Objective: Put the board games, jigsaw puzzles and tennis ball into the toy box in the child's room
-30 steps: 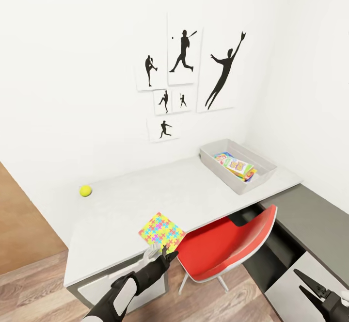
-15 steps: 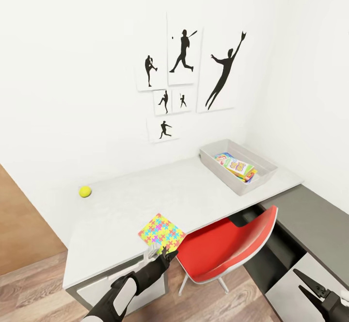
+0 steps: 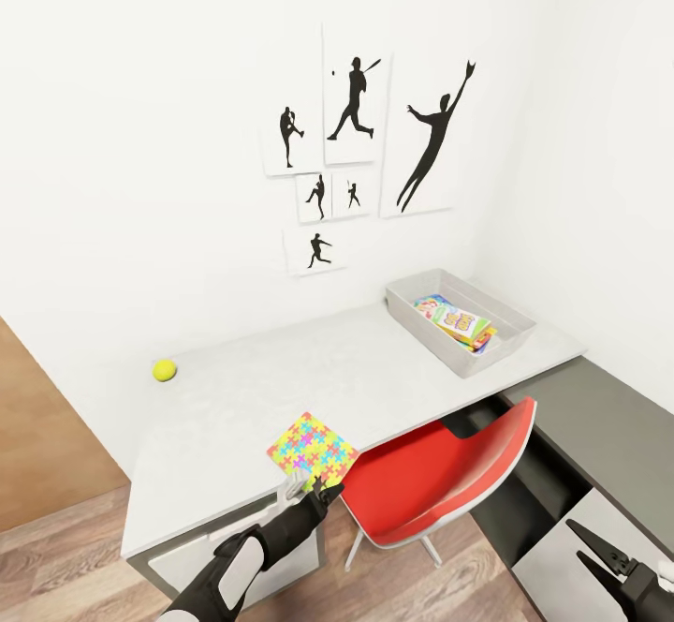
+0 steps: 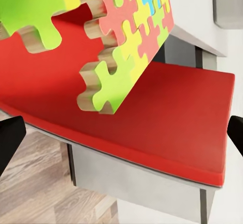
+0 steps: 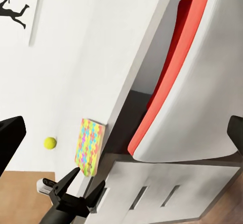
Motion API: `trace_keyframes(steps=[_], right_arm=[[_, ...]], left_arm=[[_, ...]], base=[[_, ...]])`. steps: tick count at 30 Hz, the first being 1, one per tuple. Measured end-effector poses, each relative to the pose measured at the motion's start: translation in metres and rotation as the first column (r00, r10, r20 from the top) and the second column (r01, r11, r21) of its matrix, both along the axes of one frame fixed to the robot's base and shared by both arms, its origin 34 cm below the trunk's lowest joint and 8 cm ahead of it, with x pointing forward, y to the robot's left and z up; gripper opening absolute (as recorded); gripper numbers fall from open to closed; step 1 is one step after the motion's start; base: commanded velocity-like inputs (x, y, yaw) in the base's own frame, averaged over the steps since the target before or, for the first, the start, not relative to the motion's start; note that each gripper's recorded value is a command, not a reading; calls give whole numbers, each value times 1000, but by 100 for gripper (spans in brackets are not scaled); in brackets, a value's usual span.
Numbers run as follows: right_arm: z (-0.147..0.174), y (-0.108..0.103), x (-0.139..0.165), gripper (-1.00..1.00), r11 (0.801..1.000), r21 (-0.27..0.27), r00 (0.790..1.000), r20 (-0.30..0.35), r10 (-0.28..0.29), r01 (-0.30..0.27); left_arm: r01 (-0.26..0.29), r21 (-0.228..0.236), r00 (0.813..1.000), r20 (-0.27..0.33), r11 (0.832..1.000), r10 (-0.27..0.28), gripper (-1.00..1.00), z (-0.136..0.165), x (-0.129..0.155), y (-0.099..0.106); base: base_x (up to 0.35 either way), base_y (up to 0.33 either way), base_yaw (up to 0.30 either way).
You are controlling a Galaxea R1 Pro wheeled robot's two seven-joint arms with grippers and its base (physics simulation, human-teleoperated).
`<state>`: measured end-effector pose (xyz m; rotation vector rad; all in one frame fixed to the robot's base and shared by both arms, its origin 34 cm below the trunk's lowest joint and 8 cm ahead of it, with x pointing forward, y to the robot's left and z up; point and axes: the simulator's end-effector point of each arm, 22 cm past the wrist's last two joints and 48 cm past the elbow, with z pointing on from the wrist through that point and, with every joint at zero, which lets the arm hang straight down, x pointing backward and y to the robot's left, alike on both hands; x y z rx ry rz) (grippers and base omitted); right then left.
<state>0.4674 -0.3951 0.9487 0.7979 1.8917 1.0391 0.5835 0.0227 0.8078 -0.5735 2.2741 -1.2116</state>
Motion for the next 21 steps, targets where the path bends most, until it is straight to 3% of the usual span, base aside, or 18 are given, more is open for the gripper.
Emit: trace_keyframes(steps=[21], right_arm=[[-1, 0, 0, 100, 1000, 0, 1000, -3, 1, -1]], left_arm=[[0, -4, 1000, -5, 1000, 0, 100, 0, -1, 0]], base=[[0, 0, 0]])
